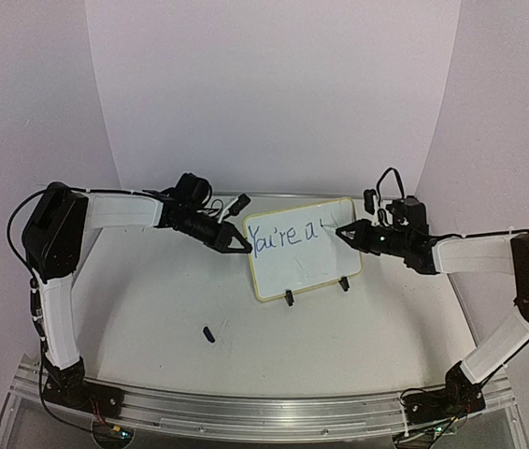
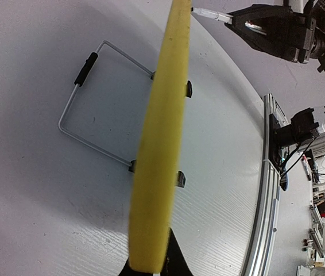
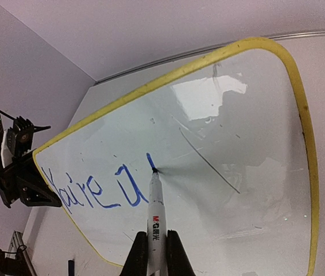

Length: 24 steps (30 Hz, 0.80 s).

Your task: Write a sentence on the whiteboard

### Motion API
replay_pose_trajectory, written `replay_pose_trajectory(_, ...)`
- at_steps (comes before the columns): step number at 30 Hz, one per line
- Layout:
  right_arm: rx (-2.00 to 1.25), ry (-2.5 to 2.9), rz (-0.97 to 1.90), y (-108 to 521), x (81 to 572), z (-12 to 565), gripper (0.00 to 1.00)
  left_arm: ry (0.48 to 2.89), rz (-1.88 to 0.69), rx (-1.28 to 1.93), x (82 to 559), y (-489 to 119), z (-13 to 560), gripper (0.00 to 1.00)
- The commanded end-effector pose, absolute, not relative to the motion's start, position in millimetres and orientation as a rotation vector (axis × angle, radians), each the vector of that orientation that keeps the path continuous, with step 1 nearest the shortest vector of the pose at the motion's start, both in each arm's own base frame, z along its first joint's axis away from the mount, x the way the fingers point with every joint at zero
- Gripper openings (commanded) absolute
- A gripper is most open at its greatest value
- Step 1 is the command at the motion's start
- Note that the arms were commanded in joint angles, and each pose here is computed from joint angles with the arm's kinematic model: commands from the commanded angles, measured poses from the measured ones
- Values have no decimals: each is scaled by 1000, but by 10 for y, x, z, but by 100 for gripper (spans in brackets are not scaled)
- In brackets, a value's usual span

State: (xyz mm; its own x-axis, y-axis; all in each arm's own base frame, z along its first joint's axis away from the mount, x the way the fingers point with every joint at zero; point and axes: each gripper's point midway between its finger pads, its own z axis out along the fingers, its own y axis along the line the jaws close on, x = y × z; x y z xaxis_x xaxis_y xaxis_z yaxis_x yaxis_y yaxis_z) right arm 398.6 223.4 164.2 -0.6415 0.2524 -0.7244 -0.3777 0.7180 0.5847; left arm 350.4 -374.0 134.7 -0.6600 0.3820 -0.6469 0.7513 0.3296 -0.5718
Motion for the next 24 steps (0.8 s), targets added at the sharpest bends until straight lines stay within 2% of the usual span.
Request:
replay_pose_trajectory(1,-58,2081,920,2159,3909,1561,0,2235,-1237,1033,3447,-3781,1290,0)
replay_pose_trajectory(7,-51,2083,914,2136,3875,1548,0,2236,-1238,1033,3447,-3782,1284,0)
replay_pose_trajectory(24,-55,1975,905,2184,4122,1961,0,2232,-1238,1036,3446,-3790,1293,0)
